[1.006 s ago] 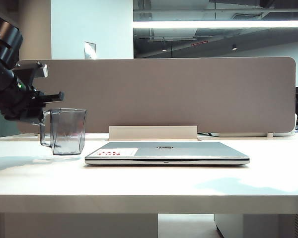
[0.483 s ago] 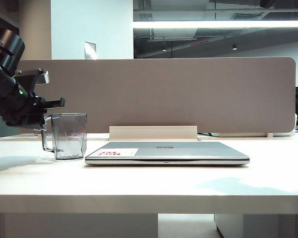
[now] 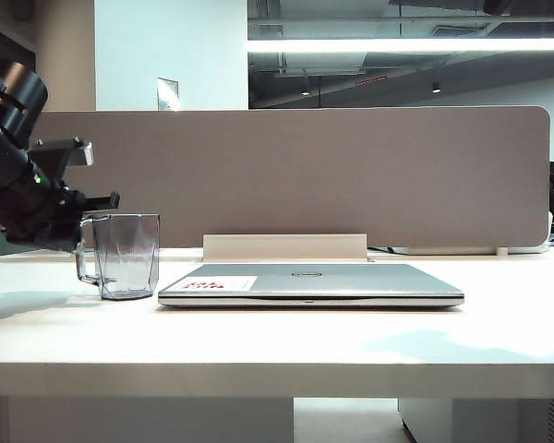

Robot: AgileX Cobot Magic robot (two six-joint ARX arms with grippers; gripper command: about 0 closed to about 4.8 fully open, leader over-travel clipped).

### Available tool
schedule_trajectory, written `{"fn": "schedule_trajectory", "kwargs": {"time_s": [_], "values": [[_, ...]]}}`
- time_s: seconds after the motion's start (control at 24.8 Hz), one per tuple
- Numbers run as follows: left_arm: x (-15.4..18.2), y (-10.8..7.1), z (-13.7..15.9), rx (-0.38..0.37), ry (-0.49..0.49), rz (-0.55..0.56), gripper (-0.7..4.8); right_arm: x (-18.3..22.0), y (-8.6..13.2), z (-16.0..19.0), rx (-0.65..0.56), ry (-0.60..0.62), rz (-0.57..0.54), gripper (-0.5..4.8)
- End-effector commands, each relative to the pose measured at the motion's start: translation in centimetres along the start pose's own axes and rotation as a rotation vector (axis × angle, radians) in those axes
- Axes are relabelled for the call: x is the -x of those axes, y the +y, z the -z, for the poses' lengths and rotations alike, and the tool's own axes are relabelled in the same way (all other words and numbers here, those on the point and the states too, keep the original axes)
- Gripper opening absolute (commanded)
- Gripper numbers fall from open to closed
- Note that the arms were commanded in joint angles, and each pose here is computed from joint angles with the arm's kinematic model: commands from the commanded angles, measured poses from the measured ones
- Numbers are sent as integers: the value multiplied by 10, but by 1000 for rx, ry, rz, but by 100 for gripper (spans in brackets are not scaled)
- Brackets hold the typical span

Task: Pick up the water cup and place it on the left side of the laptop.

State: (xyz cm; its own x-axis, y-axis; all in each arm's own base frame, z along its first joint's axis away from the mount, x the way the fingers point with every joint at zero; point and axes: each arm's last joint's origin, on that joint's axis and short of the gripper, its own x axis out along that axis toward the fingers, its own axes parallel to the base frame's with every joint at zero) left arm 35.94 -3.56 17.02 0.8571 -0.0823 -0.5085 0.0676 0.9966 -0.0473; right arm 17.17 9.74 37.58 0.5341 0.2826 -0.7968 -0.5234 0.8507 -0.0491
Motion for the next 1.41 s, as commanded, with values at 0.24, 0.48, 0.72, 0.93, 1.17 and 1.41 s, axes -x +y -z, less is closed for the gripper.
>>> {"fn": "schedule_trajectory", "kwargs": {"time_s": [0.24, 0.48, 0.72, 0.93, 1.17, 1.41], "values": [[3, 0, -1, -8, 19, -2, 122, 2, 0, -1, -3, -12, 4, -6], [19, 0, -6, -68, 71, -3, 122, 2, 0, -1, -4, -12, 4, -6], [46, 0, -10, -67, 169, -5, 120, 2, 0, -1, -3, -15, 4, -6], [83, -3, -19, -55, 213, 83, -6, 10, 0, 3, -5, -38, 6, -6], [114, -6, -3, -47, 143, 124, -6, 42, 1, 29, -58, -182, 15, -6], [138, -6, 6, -23, 82, 126, -6, 34, 2, 76, -139, -332, 50, -6]]}}
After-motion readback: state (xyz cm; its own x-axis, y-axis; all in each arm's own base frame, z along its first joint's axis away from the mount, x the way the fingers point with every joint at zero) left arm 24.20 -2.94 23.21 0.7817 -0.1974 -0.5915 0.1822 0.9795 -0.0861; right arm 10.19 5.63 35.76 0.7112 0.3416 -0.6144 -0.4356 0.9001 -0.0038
